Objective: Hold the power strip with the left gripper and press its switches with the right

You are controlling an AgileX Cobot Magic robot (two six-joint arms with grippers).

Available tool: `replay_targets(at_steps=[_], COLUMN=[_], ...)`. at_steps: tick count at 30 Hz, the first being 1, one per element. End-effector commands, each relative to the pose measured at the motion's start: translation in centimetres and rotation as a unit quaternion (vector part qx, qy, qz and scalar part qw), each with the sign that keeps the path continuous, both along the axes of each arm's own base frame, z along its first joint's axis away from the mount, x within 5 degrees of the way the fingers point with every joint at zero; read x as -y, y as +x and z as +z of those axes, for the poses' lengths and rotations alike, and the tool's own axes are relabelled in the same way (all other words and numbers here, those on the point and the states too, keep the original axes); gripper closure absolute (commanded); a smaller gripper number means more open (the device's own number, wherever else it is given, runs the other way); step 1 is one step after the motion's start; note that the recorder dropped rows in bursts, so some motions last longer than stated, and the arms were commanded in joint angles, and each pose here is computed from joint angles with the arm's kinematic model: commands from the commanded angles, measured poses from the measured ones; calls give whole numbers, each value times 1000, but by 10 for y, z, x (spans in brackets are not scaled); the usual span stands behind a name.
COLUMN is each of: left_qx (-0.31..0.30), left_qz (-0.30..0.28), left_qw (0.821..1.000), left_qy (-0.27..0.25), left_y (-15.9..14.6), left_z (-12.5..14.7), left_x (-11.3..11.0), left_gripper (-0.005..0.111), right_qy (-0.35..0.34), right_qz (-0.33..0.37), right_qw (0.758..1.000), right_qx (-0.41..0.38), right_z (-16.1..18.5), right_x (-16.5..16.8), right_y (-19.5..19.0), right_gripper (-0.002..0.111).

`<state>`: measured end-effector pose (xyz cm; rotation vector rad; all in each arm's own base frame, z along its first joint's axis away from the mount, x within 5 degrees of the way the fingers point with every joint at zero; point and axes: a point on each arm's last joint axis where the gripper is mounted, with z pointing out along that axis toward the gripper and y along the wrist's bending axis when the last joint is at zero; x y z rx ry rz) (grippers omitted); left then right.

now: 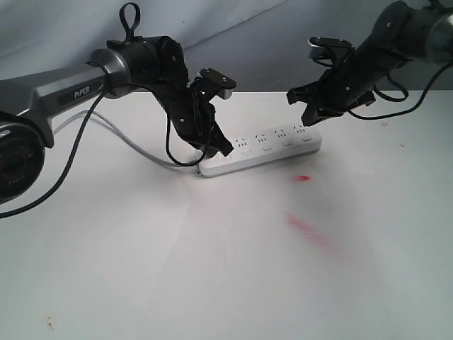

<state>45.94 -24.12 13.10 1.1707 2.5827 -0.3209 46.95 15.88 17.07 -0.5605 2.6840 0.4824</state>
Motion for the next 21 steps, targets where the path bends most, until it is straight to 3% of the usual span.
replay_targets(at_steps=[1, 6, 21], left_qx=[-12, -28, -23], left_qz=[5, 7, 5], left_qw=[1000, 999, 1000], left_qy=[6, 13, 12], left_y=[1, 0, 1], left_z=[-13, -31, -31], left_x=[0, 0, 0], left_gripper=[107, 107, 107], right_qy=[2, -10, -19], right_qz=[-2, 3, -17], right_qw=[1000, 1000, 999], right_qx=[1, -14, -22], right_z=[3, 0, -18], right_x=[0, 1, 2], right_y=[0, -2, 2], right_gripper=[108, 108, 108])
